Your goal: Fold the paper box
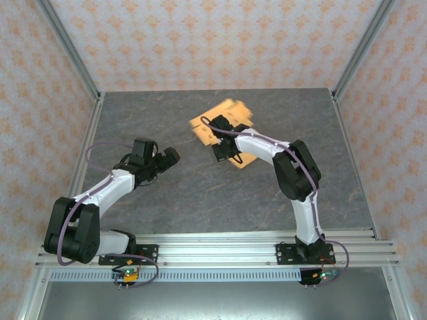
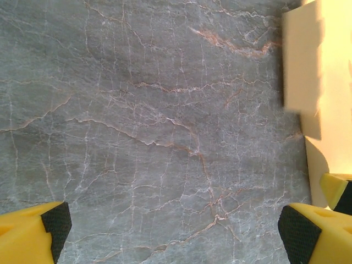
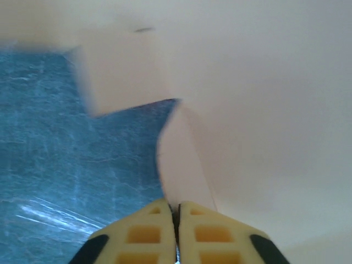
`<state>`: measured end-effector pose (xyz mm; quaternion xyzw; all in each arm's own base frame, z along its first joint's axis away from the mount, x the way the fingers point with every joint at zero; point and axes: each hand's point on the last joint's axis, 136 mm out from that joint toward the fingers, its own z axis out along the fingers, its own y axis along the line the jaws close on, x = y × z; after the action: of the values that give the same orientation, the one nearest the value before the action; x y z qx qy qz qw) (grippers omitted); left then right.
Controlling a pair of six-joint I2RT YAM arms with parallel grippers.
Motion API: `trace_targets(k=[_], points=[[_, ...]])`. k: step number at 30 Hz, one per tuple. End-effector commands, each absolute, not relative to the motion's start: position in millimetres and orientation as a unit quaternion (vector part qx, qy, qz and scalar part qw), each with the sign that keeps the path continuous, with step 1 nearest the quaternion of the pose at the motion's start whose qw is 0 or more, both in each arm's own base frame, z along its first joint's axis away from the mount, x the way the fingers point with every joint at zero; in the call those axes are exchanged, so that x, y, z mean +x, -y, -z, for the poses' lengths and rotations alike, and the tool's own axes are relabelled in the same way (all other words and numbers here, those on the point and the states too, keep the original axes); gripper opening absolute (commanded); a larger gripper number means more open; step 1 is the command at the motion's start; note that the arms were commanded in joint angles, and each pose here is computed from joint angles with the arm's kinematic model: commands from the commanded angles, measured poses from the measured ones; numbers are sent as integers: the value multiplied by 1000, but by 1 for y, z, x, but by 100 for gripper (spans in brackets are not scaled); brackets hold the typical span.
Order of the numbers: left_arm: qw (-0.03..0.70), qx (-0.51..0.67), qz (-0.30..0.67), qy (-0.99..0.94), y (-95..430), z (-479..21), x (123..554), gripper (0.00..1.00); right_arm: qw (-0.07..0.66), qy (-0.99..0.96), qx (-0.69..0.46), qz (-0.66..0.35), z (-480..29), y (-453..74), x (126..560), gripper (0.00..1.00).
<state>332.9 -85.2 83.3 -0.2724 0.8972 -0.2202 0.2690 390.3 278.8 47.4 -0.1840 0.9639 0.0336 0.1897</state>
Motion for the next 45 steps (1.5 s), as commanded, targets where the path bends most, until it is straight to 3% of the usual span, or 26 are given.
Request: trace_targets(k=[1, 4, 6, 8, 17, 21, 24, 26, 28, 34, 42, 45], points=[[273, -265, 219, -899, 88, -89, 337, 100, 156, -975, -149, -52, -36, -294, 351, 3], [268, -252, 222, -903, 91, -91, 339, 100, 143, -975, -82, -147, -53, -337, 315, 11], [272, -249, 215, -904, 89, -90, 340, 100, 136, -963, -64, -222, -71, -370, 299, 29], [269, -247, 209, -907, 89, -90, 341, 100, 153, -966, -45, -205, -81, -365, 299, 39], [257, -223, 235, -910, 104, -86, 361, 100, 192, -955, 14, -225, -122, -297, 329, 51], [250, -211, 233, -916, 110, -75, 374, 99, 222, -952, 44, -204, -133, -254, 354, 52], [244, -197, 235, -920, 116, -69, 388, 88, 233, -951, 47, -199, -136, -241, 359, 52], [243, -184, 235, -923, 121, -64, 395, 72, 229, -951, 49, -205, -136, -242, 361, 52], [244, -174, 230, -926, 122, -60, 401, 48, 221, -950, 54, -214, -136, -247, 361, 52], [249, -117, 245, -930, 135, -55, 413, 2, 218, -935, 151, -235, -146, -243, 366, 52], [313, -72, 273, -907, 156, -81, 417, 0, 188, -856, 374, -304, -160, -245, 375, 62], [347, -28, 281, -894, 173, -95, 417, 0, 148, -823, 416, -359, -156, -268, 388, 82]])
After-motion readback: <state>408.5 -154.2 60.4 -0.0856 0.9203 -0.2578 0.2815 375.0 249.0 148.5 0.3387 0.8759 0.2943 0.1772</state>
